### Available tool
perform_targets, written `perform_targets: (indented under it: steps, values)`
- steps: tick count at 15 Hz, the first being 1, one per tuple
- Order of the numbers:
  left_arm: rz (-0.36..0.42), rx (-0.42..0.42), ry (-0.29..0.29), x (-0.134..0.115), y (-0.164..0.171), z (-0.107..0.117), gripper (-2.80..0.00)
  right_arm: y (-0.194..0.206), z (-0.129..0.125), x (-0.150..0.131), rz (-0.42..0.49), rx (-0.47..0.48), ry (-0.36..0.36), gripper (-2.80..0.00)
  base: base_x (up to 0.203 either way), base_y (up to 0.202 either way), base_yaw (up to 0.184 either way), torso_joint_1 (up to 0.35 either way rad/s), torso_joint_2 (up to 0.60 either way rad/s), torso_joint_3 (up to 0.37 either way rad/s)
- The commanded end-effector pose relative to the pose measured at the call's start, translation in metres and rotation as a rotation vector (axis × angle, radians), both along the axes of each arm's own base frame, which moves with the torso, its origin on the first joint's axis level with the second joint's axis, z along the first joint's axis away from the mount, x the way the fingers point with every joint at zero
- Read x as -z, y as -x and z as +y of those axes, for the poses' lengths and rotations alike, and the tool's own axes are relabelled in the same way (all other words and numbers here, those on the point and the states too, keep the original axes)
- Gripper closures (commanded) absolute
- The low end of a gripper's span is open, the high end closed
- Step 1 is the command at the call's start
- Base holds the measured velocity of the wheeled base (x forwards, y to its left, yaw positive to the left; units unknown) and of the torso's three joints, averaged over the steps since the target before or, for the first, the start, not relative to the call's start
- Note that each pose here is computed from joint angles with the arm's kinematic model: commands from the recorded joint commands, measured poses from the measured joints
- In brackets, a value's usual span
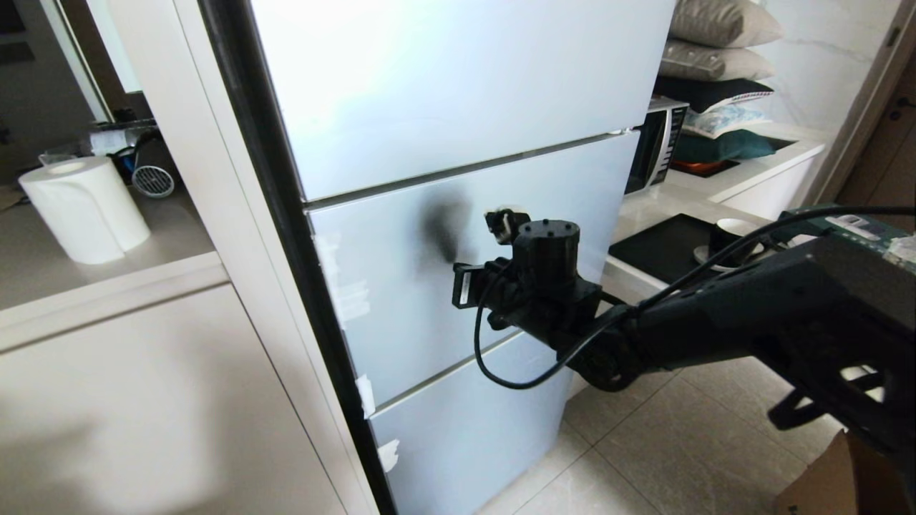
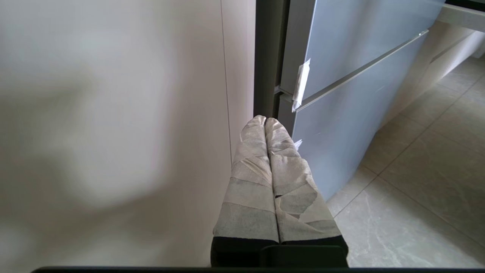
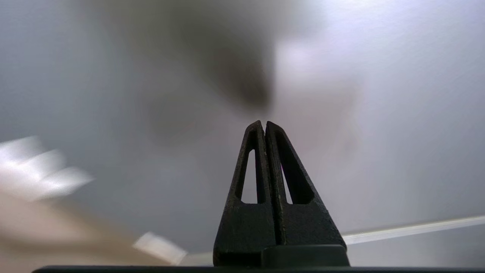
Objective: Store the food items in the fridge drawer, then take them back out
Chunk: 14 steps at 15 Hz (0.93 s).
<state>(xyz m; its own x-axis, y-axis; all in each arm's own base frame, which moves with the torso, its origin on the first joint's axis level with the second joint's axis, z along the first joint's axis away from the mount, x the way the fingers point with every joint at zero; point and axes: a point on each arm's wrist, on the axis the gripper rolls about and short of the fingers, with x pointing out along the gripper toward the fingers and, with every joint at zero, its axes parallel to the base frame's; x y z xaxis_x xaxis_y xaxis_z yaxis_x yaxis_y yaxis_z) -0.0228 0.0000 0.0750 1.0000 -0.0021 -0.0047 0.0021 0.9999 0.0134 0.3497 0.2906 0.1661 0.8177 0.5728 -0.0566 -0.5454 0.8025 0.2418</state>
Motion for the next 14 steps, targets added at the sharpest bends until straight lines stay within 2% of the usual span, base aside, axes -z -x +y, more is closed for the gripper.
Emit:
perform_targets:
  steps: [1, 4, 6, 10, 11, 13, 14]
  values:
    - [0.001, -0.001, 0.000, 0.000, 0.000, 0.000, 0.00, 0.077, -0.031, -0.061, -0.051, -0.063, -0.046, 0.00, 0.000, 0.000, 0.000, 0.000, 0.00, 0.000]
    - [0.001, -0.001, 0.000, 0.000, 0.000, 0.000, 0.00, 0.163, -0.090, -0.068, -0.033, -0.106, -0.025, 0.00, 0.000, 0.000, 0.000, 0.000, 0.00, 0.000]
    - [0.001, -0.002, 0.000, 0.000, 0.000, 0.000, 0.00, 0.206, -0.134, -0.064, -0.049, -0.048, -0.025, 0.00, 0.000, 0.000, 0.000, 0.000, 0.00, 0.000]
    - [0.001, -0.002, 0.000, 0.000, 0.000, 0.000, 0.00, 0.279, -0.226, -0.043, -0.147, 0.184, -0.038, 0.00, 0.000, 0.000, 0.000, 0.000, 0.00, 0.000]
    - [0.001, -0.001, 0.000, 0.000, 0.000, 0.000, 0.00, 0.293, -0.248, -0.032, -0.157, 0.260, -0.021, 0.00, 0.000, 0.000, 0.000, 0.000, 0.00, 0.000]
    - [0.001, -0.001, 0.000, 0.000, 0.000, 0.000, 0.00, 0.319, -0.281, -0.011, -0.162, 0.456, 0.018, 0.00, 0.000, 0.000, 0.000, 0.000, 0.00, 0.000]
    - [0.001, -0.002, 0.000, 0.000, 0.000, 0.000, 0.00, 0.329, -0.291, -0.001, -0.157, 0.589, 0.044, 0.00, 0.000, 0.000, 0.000, 0.000, 0.00, 0.000]
